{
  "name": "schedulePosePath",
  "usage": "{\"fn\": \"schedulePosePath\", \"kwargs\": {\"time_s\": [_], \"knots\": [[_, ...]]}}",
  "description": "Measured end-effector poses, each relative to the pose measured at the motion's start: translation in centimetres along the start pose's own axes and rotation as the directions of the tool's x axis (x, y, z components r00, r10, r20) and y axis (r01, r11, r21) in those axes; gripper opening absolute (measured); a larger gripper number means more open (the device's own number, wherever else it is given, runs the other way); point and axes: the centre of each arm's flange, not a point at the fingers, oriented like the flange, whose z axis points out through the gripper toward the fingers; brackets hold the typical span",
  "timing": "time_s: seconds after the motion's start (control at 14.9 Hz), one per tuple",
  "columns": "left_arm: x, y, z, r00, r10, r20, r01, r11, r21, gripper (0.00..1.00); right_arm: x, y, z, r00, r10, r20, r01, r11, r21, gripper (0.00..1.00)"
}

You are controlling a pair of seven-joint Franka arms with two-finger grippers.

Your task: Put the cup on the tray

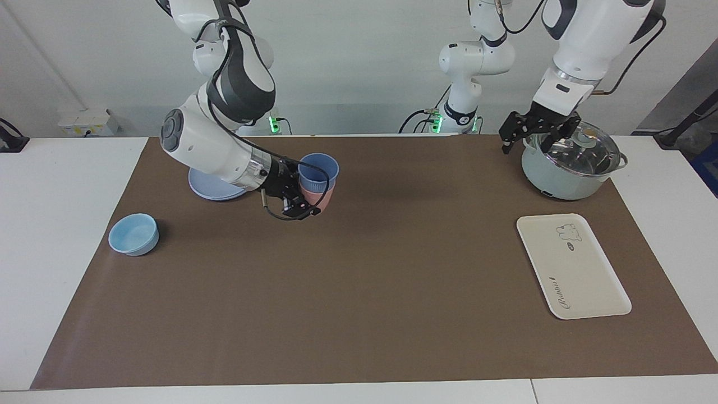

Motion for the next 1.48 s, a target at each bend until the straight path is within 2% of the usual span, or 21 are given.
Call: {"fn": "schedulePosePath", "kwargs": {"time_s": [0.2, 0.4, 0.54, 0.74, 0.88, 1.48], "knots": [[-1.6, 7.3, 0.7, 0.981, -0.187, -0.042, 0.179, 0.972, -0.152, 1.00, -3.5, 0.2, 1.7, 1.000, 0.023, -0.006, -0.023, 0.999, 0.040, 0.77], [-2.8, 12.7, 0.0, 0.906, -0.420, -0.060, 0.384, 0.871, -0.306, 1.00, -5.6, 0.4, 3.0, 0.999, 0.040, -0.007, -0.039, 0.997, 0.063, 0.77], [-3.8, 15.1, -0.5, 0.880, -0.471, -0.055, 0.423, 0.833, -0.357, 1.00, -6.3, 0.5, 3.4, 0.999, 0.037, -0.008, -0.036, 0.997, 0.071, 0.77], [-5.4, 17.8, -0.5, 0.885, -0.462, -0.048, 0.411, 0.827, -0.384, 0.97, -6.4, 0.6, 3.6, 0.999, 0.036, -0.009, -0.035, 0.997, 0.072, 0.77], [-5.9, 18.8, -0.1, 0.891, -0.451, -0.046, 0.401, 0.830, -0.387, 0.81, -6.4, 0.6, 3.6, 0.999, 0.037, -0.009, -0.036, 0.997, 0.073, 0.77], [-6.5, 22.9, 3.0, 0.913, -0.405, -0.048, 0.352, 0.842, -0.410, 0.73, -6.3, 0.4, 3.5, 0.999, 0.037, -0.009, -0.036, 0.996, 0.086, 0.77]]}}
